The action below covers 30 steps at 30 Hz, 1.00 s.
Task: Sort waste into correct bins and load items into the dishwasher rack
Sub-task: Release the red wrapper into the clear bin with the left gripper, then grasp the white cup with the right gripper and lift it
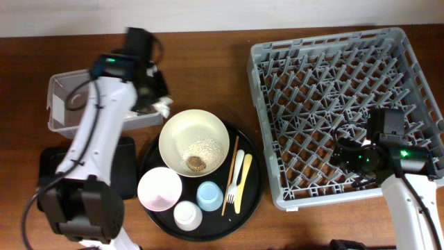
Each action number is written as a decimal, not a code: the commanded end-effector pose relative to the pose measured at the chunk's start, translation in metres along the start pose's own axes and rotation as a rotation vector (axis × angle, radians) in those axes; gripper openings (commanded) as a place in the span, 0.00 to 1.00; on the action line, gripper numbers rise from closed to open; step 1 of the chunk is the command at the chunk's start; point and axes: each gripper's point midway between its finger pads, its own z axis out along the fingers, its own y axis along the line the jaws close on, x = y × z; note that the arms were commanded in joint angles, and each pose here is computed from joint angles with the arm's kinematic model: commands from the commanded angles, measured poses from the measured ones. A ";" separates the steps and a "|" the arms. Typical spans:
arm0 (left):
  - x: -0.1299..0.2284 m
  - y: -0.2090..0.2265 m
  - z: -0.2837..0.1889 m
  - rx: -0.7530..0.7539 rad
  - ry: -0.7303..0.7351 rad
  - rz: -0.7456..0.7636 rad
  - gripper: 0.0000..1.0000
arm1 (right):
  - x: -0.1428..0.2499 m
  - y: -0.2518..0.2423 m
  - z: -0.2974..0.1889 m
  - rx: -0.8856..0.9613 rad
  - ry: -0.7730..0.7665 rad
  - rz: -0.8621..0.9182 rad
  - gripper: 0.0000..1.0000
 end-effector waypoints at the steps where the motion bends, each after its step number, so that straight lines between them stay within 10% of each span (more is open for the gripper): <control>1: -0.049 0.065 -0.001 -0.104 -0.127 -0.114 0.00 | -0.006 -0.001 -0.007 -0.002 -0.028 0.004 0.98; 6: -0.075 0.101 0.031 -0.147 -0.149 -0.133 0.02 | -0.006 -0.001 -0.007 -0.002 -0.028 -0.008 0.98; 10: -0.073 0.098 0.033 -0.135 -0.136 -0.092 0.56 | -0.006 -0.001 -0.007 -0.002 -0.028 -0.008 0.98; 12: -0.068 0.097 0.017 -0.123 -0.133 -0.082 0.65 | -0.006 -0.001 -0.007 -0.002 -0.028 -0.008 0.98; 22: 0.043 0.136 -0.034 -0.278 0.256 -0.107 0.73 | -0.011 0.101 -0.094 -0.419 -0.140 -0.514 0.98; 30: 0.094 0.179 -0.037 -0.349 0.228 -0.245 0.75 | 0.139 0.265 -0.073 -0.600 0.079 -1.153 0.98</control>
